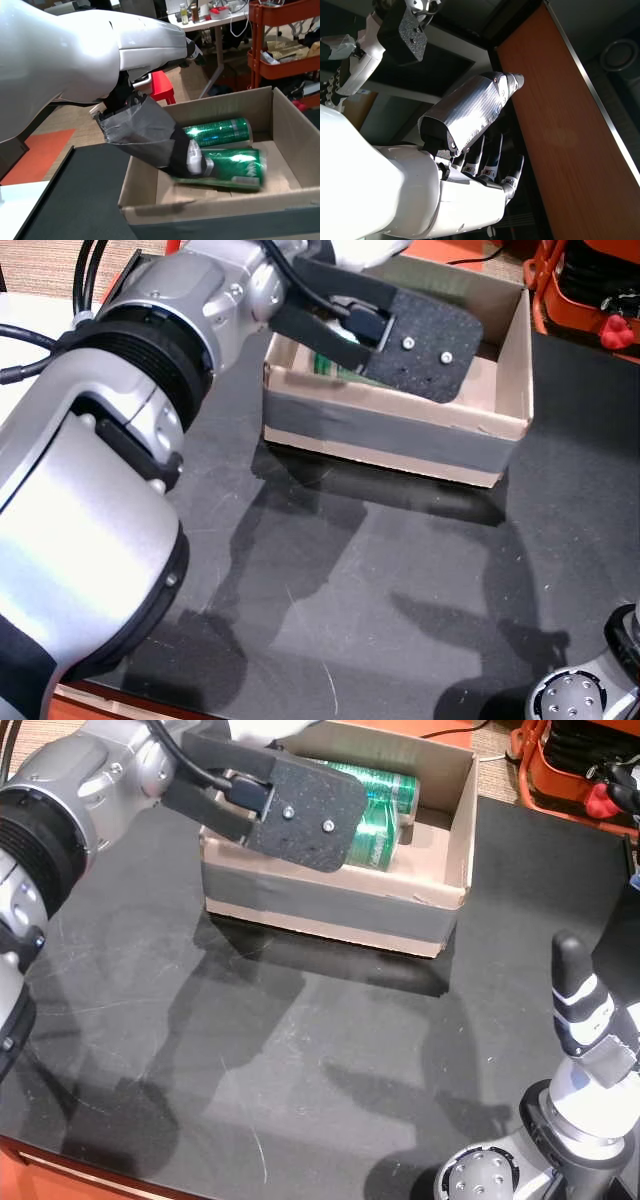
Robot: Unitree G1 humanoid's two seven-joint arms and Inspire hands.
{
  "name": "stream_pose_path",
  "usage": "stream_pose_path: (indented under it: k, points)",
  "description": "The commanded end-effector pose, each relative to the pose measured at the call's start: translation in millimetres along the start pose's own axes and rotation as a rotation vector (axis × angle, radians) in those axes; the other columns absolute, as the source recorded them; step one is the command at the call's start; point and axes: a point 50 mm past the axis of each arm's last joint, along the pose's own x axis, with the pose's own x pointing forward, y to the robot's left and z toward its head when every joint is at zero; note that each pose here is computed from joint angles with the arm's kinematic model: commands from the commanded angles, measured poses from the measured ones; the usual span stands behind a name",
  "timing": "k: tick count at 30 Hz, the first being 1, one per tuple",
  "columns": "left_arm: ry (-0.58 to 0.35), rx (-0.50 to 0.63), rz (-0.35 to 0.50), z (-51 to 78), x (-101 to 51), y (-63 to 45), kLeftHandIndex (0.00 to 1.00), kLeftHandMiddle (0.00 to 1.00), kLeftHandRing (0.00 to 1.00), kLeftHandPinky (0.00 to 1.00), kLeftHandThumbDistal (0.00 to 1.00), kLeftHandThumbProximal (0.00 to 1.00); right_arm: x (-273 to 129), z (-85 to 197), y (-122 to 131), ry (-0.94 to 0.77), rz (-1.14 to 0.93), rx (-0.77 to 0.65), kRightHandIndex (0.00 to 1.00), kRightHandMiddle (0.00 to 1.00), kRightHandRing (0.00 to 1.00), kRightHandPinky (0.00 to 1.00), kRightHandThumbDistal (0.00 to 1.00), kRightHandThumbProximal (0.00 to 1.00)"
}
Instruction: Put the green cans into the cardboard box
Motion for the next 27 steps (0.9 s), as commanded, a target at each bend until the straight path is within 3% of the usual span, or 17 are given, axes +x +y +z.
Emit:
stream_pose_path:
  k: [1,16,19,20,22,23,25,27]
  points:
    - [0.003,0.006,0.005,-0.8,-0.7,5.9,1.0,1.0,1.0,1.0,1.0,0.32,-3,-5,13,-0.025,-0.082,0.045,0.68,0.59,0.62,0.79,1.0,0.82]
    - [-0.012,0.007,-0.001,-4.3,-3.1,9.3,1.0,1.0,1.0,0.96,1.0,0.24,-4,-4,9,-0.019,-0.07,0.029,0.68,0.6,0.63,0.8,1.0,0.84]
    - [-0.078,-0.044,0.026,-5.6,-7.2,17.7,1.0,1.0,1.0,0.94,0.9,0.17,-6,-4,8,-0.01,-0.067,0.036,0.68,0.6,0.63,0.8,1.0,0.83]
    - [-0.115,-0.11,0.044,-7.3,-9.8,21.7,1.0,1.0,1.0,0.91,0.85,0.17,-6,-4,7,-0.005,-0.066,0.04,0.69,0.6,0.64,0.8,1.0,0.82]
    - [-0.228,-0.334,0.139,-16.0,-19.9,33.1,0.99,1.0,1.0,0.88,0.85,0.32,-6,-5,6,0.004,-0.061,0.05,0.69,0.6,0.64,0.8,1.0,0.81]
    - [-0.295,-0.475,0.206,-23.3,-27.2,39.2,0.99,1.0,1.0,0.87,0.82,0.4,-6,-5,5,0.006,-0.062,0.056,0.69,0.6,0.65,0.8,1.0,0.79]
    - [-0.471,-0.851,0.335,-41.1,-42.9,47.8,0.99,0.97,0.97,0.83,0.87,0.41,-6,-6,3,0.009,-0.059,0.064,0.69,0.6,0.65,0.81,1.0,0.79]
    - [-0.687,-1.135,0.475,-63.9,-62.7,49.4,0.94,0.91,0.96,0.88,0.9,0.56,-5,-7,1,0.014,-0.056,0.066,0.68,0.61,0.65,0.81,1.0,0.79]
